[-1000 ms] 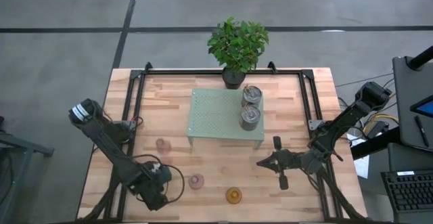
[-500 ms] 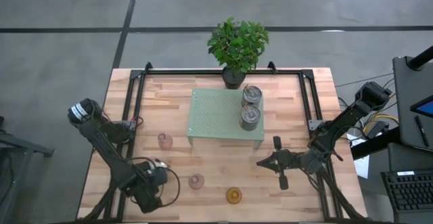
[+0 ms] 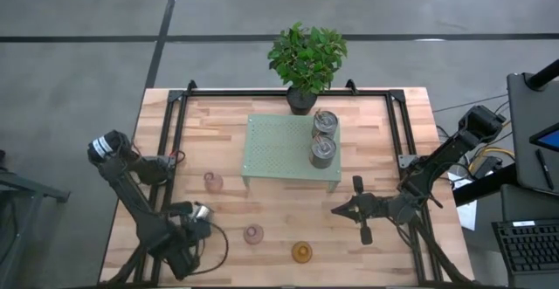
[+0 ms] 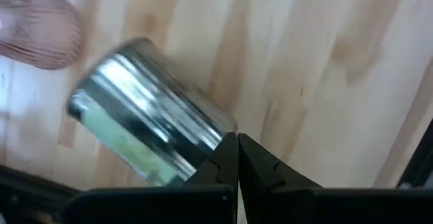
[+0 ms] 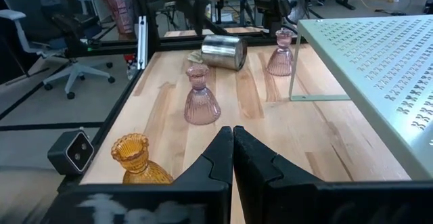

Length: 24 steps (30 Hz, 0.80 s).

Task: Pick & Place candle stick holders
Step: Put the silver candle on the shelf

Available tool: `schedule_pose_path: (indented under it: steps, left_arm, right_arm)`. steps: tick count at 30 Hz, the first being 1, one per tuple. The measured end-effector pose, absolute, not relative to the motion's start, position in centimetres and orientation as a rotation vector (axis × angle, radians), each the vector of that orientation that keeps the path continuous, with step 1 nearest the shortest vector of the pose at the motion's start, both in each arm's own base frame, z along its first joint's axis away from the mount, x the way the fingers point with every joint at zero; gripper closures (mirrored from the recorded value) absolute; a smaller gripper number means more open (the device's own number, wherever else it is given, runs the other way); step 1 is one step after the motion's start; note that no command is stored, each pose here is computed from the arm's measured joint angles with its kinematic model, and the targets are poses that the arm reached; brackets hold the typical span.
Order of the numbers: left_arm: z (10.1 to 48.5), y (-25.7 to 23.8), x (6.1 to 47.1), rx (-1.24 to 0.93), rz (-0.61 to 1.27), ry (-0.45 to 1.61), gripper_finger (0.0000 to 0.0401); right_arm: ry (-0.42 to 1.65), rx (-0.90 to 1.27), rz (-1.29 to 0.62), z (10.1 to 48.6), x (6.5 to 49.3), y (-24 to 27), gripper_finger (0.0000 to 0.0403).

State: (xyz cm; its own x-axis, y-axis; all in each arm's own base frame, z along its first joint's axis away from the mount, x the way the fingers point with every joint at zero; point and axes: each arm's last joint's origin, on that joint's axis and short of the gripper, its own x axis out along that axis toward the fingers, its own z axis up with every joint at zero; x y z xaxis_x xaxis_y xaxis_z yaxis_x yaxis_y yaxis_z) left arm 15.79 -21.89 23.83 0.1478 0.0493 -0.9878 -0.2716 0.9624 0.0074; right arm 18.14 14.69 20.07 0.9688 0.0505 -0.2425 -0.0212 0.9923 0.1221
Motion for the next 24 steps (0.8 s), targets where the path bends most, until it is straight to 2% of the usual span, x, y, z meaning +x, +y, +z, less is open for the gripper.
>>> schedule_pose_path:
  steps: [3,8,13,17,20,24]
  left_arm:
    - [22.7,-22.5,15.0,-0.095,0.204,1.472,0.0401]
    - [21.6,-22.2,14.7,-0.095,0.328,1.613,0.0401]
    - [21.3,-23.4,14.3,0.082,0.408,1.702,0.0401]
    - [21.8,-24.6,14.7,0.231,0.468,1.683,0.0401]
    - [21.4,-25.4,14.9,0.301,0.411,1.655,0.0400]
    - [20.4,-25.3,14.6,0.388,0.436,1.653,0.0376]
  right_arm:
    - [0.249,0.106,0.037,20.0,18.1,14.7,0.0394]
    - [0.250,0.101,0.037,20.0,18.1,14.7,0.0394]
    - [0.253,0.098,0.036,19.9,18.1,14.6,0.0394]
    - [0.254,0.097,0.035,19.8,18.1,14.6,0.0394]
    - [0.254,0.096,0.034,19.8,18.0,14.6,0.0394]
    - [0.256,0.106,0.029,19.7,18.0,14.5,0.0394]
